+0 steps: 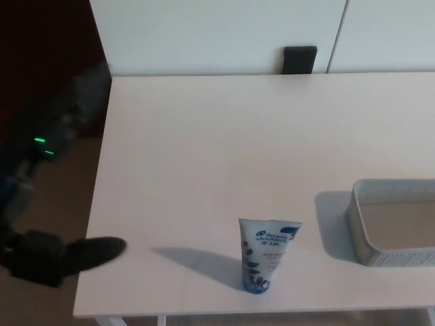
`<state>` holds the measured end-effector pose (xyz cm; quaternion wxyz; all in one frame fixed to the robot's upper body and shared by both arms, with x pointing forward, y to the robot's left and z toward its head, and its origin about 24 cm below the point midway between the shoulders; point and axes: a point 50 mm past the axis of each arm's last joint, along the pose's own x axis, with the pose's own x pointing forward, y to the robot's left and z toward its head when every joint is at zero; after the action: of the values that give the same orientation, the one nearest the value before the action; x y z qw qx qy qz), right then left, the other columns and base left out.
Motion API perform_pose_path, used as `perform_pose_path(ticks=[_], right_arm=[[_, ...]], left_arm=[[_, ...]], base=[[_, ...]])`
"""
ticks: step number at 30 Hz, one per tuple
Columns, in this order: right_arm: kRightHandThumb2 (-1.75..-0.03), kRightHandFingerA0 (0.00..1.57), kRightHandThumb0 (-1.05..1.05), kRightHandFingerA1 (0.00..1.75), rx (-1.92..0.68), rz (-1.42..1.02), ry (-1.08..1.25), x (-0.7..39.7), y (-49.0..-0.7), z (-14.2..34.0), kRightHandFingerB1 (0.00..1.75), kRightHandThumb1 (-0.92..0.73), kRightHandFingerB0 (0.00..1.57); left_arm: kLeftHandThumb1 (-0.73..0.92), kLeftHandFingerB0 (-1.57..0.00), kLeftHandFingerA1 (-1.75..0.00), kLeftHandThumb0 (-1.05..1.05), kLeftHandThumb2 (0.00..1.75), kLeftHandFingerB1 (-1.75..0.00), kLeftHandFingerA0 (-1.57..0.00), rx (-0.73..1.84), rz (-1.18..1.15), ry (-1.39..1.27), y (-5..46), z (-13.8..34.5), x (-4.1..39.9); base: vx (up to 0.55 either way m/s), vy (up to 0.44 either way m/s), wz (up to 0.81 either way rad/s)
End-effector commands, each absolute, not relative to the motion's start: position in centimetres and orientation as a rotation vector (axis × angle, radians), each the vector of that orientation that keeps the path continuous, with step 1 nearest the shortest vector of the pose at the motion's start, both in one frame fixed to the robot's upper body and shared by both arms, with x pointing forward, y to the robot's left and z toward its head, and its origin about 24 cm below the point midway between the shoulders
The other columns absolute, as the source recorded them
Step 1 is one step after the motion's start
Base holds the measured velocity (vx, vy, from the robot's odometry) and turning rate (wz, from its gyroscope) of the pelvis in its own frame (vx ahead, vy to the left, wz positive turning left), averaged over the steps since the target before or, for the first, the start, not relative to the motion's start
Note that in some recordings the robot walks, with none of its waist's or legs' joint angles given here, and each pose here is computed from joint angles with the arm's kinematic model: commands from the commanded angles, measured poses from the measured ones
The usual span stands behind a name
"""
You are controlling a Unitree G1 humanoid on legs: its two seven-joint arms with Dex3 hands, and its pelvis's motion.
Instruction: The robot walks towards a table in front, picks a shampoo with left hand and puts it in a small grey container
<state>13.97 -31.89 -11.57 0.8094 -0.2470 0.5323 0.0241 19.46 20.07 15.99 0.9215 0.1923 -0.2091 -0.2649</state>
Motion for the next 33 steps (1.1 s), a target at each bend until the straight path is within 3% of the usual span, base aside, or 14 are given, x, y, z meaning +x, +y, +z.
perform_pose_path(ticks=[1,2,3,15,19,20,23,24,25,29,30,33], right_arm=[[-0.61,0.6,-0.26,0.43,-0.543,0.056,1.134,14.3,-31.9,-11.4,0.38,-0.71,0.48],[-0.61,0.61,-0.26,0.43,-0.542,0.054,1.139,14.1,-32.0,-11.5,0.38,-0.7,0.48],[-0.61,0.6,-0.26,0.43,-0.539,0.051,1.147,13.8,-32.1,-11.5,0.37,-0.71,0.47],[-0.61,0.6,-0.27,0.42,-0.578,0.076,1.135,14.5,-32.0,-11.3,0.37,-0.7,0.47],[-0.61,0.6,-0.27,0.42,-0.578,0.076,1.136,14.5,-32.0,-11.3,0.37,-0.7,0.47],[-0.61,0.59,-0.26,0.42,-0.56,0.07,1.139,14.1,-31.9,-11.5,0.38,-0.71,0.48],[-0.61,0.59,-0.26,0.42,-0.552,0.068,1.14,13.9,-31.9,-11.6,0.38,-0.71,0.48],[-0.61,0.59,-0.26,0.42,-0.543,0.057,1.138,14.0,-31.8,-11.6,0.38,-0.71,0.48],[-0.61,0.58,-0.26,0.42,-0.542,0.058,1.138,14.0,-31.8,-11.6,0.37,-0.72,0.47],[-0.61,0.57,-0.25,0.42,-0.525,0.057,1.139,14.0,-31.8,-11.6,0.37,-0.7,0.46],[-0.61,0.6,-0.26,0.42,-0.529,0.058,1.135,14.2,-31.8,-11.5,0.37,-0.7,0.47],[-0.61,0.6,-0.27,0.41,-0.567,0.076,1.136,14.4,-31.8,-11.4,0.37,-0.7,0.48]], left_arm=[[0.37,0.0,-0.11,-0.59,0.74,-0.14,0.0,0.408,-0.685,-0.185,18.7,13.3,20.6],[0.46,0.0,-0.12,-0.57,0.55,-0.11,0.0,0.402,-0.692,-0.175,18.5,12.9,20.4],[0.38,0.0,-0.11,-0.61,0.74,-0.14,0.0,0.391,-0.704,-0.155,18.3,12.1,20.2],[0.37,0.0,-0.14,-0.59,0.75,-0.12,0.0,0.371,-0.732,-0.108,17.1,11.2,20.7],[0.37,0.0,-0.14,-0.59,0.75,-0.12,0.0,0.37,-0.733,-0.106,17.0,11.1,20.7],[0.45,0.0,-0.14,-0.57,0.54,-0.11,0.0,0.351,-0.76,-0.085,16.4,10.6,20.3],[0.45,0.0,-0.14,-0.57,0.54,-0.11,0.0,0.343,-0.772,-0.076,16.1,10.4,20.1],[0.37,0.0,-0.12,-0.59,0.74,-0.14,0.0,0.332,-0.784,-0.073,15.5,10.2,20.0],[0.36,0.0,-0.15,-0.58,0.75,-0.15,0.0,0.331,-0.784,-0.073,15.3,10.1,20.0],[0.37,0.0,-0.16,-0.6,0.69,-0.11,-0.02,0.331,-0.783,-0.077,15.1,10.0,20.0],[0.43,0.0,-0.23,-0.56,0.57,-0.11,0.0,0.325,-0.788,-0.08,14.8,10.0,20.1],[0.42,0.0,-0.22,-0.56,0.58,-0.11,0.0,0.305,-0.802,-0.082,14.0,9.7,20.2]], base=[[0.0,0.0,0.0],[0.0,0.0,0.0],[0.0,0.0,0.0],[0.0,0.0,0.0],[0.0,0.0,0.0],[0.0,0.0,0.0],[0.0,0.0,0.0],[0.0,0.0,0.0],[0.0,0.0,0.0],[0.0,0.0,0.0],[0.0,0.0,0.0],[0.0,0.0,0.0]])
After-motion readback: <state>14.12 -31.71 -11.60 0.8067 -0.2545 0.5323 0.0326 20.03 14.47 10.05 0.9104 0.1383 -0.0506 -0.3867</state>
